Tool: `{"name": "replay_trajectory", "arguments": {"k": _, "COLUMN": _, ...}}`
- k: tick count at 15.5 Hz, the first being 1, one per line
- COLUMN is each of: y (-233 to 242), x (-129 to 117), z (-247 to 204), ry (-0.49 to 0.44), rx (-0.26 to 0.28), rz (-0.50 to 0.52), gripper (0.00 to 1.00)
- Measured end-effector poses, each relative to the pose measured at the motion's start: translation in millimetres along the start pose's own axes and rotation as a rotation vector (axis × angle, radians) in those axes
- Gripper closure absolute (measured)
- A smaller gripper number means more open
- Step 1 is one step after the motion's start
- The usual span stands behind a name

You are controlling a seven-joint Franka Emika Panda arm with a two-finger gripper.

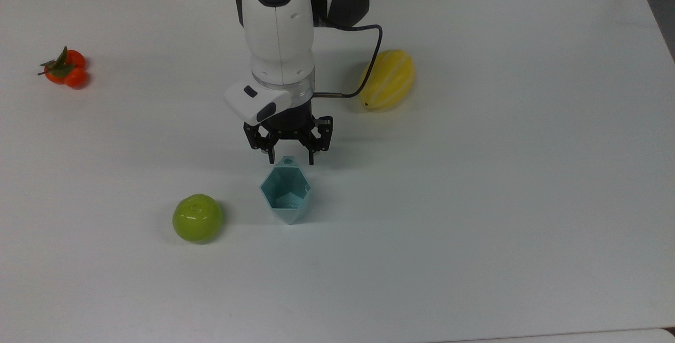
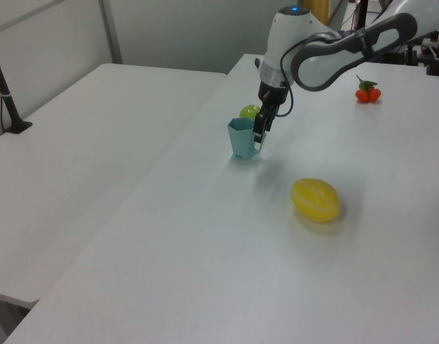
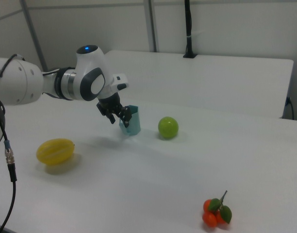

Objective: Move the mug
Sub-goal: 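Lower the gripper over the mug rim and close on it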

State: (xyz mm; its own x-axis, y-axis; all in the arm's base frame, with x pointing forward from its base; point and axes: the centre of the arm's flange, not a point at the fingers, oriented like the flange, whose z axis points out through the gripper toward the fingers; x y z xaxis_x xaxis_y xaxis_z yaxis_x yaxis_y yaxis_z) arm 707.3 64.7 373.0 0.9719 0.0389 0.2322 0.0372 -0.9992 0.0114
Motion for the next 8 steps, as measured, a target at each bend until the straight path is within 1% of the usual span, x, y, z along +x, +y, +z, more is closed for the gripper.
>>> {"name": "replay_trajectory", "arguments": {"k": 1, "y": -2, "x": -1, "z": 6, "ry": -0.005, "rx": -0.011, "rz": -0.014, "gripper": 0.33}}
{"name": "replay_trajectory", "arguments": {"k": 5, "y": -3, "x": -1, "z": 21, "ry": 0.008, "rx": -0.023, "rz": -0.031, "gripper": 0.37}}
{"name": "replay_trajectory", "arguments": {"k": 8, "y": -3, "x": -3, "z": 32, "ry": -0.004, "rx": -0.037, "rz": -0.046, "gripper": 0.37}}
